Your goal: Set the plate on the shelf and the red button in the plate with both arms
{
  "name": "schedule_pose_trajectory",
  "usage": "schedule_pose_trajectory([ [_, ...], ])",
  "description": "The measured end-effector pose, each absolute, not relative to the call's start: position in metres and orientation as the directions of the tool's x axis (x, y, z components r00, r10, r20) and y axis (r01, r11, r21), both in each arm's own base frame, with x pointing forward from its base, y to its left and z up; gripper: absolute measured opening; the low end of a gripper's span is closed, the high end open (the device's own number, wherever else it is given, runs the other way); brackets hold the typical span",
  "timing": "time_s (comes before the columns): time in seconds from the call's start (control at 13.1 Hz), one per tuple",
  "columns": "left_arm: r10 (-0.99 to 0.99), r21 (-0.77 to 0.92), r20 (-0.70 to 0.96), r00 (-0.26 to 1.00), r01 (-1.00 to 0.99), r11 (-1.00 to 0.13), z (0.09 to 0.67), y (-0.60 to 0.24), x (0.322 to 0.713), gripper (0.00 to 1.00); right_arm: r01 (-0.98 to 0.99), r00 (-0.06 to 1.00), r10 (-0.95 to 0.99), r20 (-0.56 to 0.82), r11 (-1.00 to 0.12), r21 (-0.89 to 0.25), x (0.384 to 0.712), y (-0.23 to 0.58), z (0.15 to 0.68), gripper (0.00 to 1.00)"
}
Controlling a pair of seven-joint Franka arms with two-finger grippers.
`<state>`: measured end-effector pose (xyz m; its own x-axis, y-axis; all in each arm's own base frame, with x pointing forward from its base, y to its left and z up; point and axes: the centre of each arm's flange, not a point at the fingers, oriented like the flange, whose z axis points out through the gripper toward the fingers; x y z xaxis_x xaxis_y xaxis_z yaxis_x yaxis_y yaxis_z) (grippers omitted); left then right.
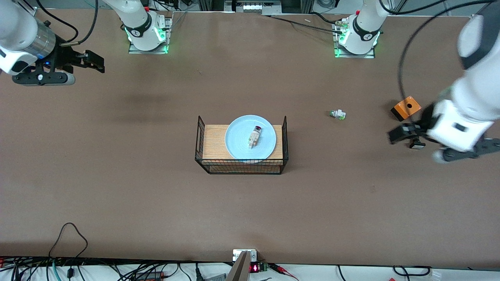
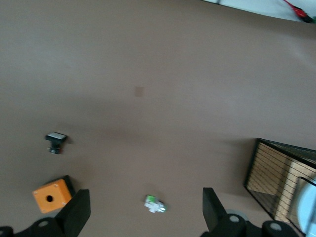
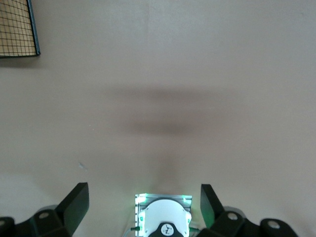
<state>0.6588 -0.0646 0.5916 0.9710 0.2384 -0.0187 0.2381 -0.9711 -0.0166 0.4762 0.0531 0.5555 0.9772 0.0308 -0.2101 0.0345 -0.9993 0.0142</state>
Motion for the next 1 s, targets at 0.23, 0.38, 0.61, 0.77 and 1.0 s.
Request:
schedule_pose_trajectory([
  [0.23,0.170,-0.013,-0.013,0.985,0.170,-0.985,0.602,-0.023,0.656,1.00,0.042,0.984,0.039,-0.174,-0.999,0.013,0.471,0.057,0.556,1.00],
  [0.38,0.120,-0.006,-0.016,0.993,0.120,-0.993,0.610,-0.010,0.646,1.00,0.045,0.988,0.043,-0.146,-0.999,0.011,0.482,0.060,0.569,1.00],
  [0.61,0.123,0.035,-0.026,0.992,0.124,-0.992,0.606,0.026,0.630,1.00,0.043,0.985,0.040,-0.168,-0.999,0.012,0.496,0.060,0.567,1.00],
  [0.77,0.122,0.026,0.004,0.993,0.122,-0.992,0.588,0.025,0.622,1.00,0.045,0.985,0.042,-0.170,-0.999,0.012,0.500,0.061,0.566,1.00],
  [1.0,0.106,0.024,-0.023,0.994,0.106,-0.994,0.570,0.014,0.604,1.00,0.046,0.985,0.043,-0.166,-0.999,0.011,0.503,0.062,0.567,1.00],
])
